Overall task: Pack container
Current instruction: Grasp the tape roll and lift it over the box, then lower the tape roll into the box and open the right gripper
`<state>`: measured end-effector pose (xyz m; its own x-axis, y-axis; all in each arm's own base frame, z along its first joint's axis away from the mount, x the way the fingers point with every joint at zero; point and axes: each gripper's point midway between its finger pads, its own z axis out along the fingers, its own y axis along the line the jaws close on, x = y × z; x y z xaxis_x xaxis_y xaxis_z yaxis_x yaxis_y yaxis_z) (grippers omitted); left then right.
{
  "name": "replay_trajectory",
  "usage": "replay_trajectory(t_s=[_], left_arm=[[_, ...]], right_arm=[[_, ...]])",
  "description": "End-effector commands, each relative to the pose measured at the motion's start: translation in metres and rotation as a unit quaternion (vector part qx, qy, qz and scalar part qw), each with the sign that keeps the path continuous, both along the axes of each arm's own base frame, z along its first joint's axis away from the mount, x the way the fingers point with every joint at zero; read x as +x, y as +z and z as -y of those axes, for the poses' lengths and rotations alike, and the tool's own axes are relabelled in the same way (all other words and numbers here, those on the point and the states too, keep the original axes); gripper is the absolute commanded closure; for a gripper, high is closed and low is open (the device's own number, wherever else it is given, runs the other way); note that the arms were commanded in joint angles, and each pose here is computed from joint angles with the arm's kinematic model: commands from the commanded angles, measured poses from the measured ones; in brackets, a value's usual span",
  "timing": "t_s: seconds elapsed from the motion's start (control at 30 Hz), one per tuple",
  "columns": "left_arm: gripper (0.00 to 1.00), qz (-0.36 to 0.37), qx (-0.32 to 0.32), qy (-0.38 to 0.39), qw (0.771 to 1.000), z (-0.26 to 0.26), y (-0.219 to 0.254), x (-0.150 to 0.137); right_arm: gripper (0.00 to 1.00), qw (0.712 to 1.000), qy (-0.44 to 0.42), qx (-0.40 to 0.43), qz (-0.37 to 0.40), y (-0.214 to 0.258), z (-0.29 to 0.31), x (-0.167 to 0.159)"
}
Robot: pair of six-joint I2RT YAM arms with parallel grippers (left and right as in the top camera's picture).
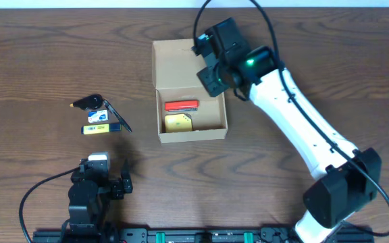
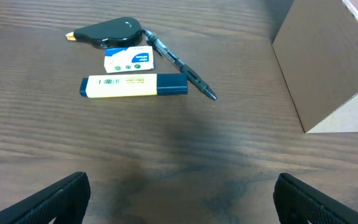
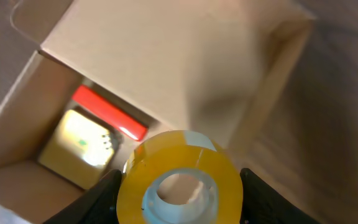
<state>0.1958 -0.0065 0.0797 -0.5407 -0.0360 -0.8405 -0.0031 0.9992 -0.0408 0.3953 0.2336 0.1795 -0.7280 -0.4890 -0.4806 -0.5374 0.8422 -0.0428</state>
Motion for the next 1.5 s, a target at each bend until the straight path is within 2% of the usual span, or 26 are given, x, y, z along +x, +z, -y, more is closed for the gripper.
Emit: replay_trajectory(t_s=[0.0,0.4,0.8,0.97,1.1,1.23,1.37,1.47], left_arm=[[0.05,-0.001,0.004,-0.002,1.0,0.0,-0.002,0.0],[0.05,-0.001,0.004,-0.002,1.0,0.0,-0.002,0.0],[0.05,-0.001,0.004,-0.002,1.0,0.0,-0.002,0.0],[0.05,-0.001,0.004,-0.002,1.0,0.0,-0.003,0.0],[0.05,-0.001,0.004,-0.002,1.0,0.0,-0.002,0.0],[0.05,-0.001,0.004,-0.002,1.0,0.0,-0.002,0.0],[0.05,-0.001,0.004,-0.002,1.0,0.0,-0.002,0.0],[0.05,-0.001,0.004,-0.002,1.0,0.0,-0.002,0.0]], right_arm=[[0.98,0.998,-0.05,0.0,-0.044,-0.029,-0.001,-0.005],[0.99,0.988,-0.056,-0.054,-0.131,-0.082,-0.004,-0.034],[0.98,0.982,-0.132,-0.07,-0.118,-0.086,0.009,-0.026],[0.98,0.983,-0.13,-0.063,-0.11,-0.086,0.005,-0.023],[0.95,0.989,-0.045,-0.089,-0.112,-0.091,0.002,-0.026],[0.97,0.986,0.062,-0.112,-0.108,-0.091,-0.002,-0.03],[0.99,0.967,0.192,-0.122,-0.118,-0.093,-0.009,-0.045],[0.98,0.949,0.253,-0.146,-0.121,-0.095,-0.004,-0.051]])
